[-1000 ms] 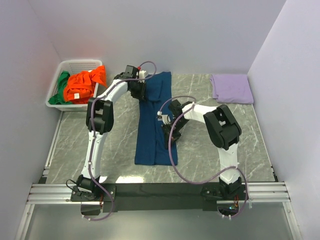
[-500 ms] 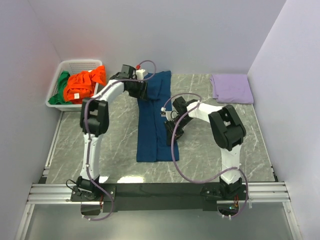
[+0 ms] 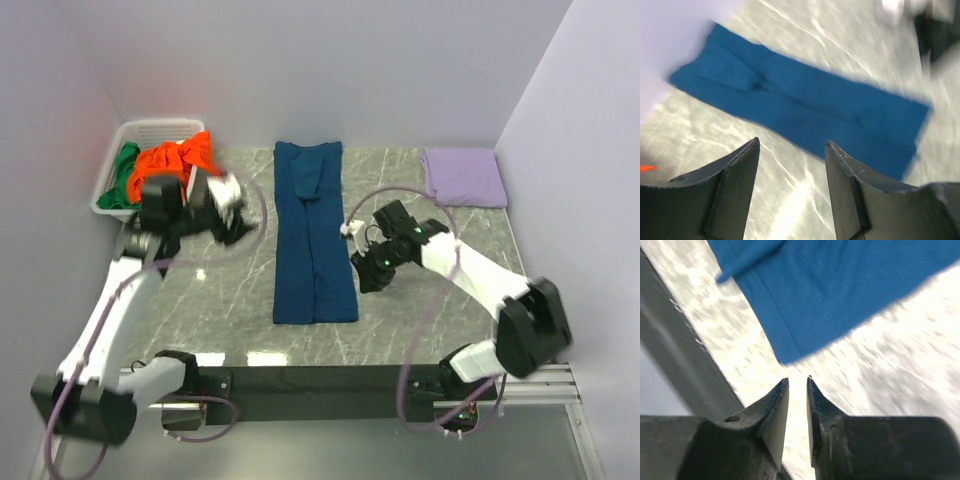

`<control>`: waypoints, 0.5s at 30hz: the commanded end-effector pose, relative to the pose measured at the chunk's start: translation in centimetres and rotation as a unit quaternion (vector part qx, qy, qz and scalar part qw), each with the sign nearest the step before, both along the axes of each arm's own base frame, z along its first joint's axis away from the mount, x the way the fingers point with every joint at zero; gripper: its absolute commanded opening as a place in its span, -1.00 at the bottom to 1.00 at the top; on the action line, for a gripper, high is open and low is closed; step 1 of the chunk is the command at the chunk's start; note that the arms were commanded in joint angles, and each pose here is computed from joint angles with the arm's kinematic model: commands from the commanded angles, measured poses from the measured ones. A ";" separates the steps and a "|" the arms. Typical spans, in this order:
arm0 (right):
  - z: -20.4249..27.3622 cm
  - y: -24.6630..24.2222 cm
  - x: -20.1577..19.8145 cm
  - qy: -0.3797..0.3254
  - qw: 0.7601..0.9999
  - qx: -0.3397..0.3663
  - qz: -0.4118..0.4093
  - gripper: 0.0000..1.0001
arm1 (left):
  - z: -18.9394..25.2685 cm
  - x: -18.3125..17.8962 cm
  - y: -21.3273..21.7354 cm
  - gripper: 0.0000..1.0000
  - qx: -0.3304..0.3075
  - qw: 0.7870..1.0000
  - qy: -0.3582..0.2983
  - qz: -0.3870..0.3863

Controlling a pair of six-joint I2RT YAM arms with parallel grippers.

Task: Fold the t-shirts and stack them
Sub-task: Fold the tshirt

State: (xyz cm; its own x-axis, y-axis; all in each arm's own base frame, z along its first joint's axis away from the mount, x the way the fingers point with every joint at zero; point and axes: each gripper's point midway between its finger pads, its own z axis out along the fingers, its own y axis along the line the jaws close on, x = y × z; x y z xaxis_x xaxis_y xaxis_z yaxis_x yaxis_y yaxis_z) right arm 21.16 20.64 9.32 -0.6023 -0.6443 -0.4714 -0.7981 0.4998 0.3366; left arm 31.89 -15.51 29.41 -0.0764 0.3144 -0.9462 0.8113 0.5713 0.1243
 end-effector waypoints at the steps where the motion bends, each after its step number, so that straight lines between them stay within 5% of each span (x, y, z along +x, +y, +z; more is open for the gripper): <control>1: 1.9 -1.6 1.1 -0.165 0.983 -0.032 0.077 -0.37 | -9.7 -7.6 0.2 0.21 0.088 0.987 0.026 -0.129; 5: 0.9 -1.9 -0.6 -0.259 0.952 -0.053 0.156 -0.10 | -14.5 -12.1 0.8 0.21 0.141 0.970 -0.008 -0.198; 12: -2.8 0.0 -2.7 -0.376 0.883 -0.064 0.274 -0.09 | -20.0 -14.7 -0.7 0.21 0.198 0.938 -0.083 -0.273; 15: -4.8 0.4 -3.8 -0.374 0.870 -0.068 0.314 -0.10 | -21.4 -15.6 -2.4 0.16 0.211 0.925 -0.093 -0.303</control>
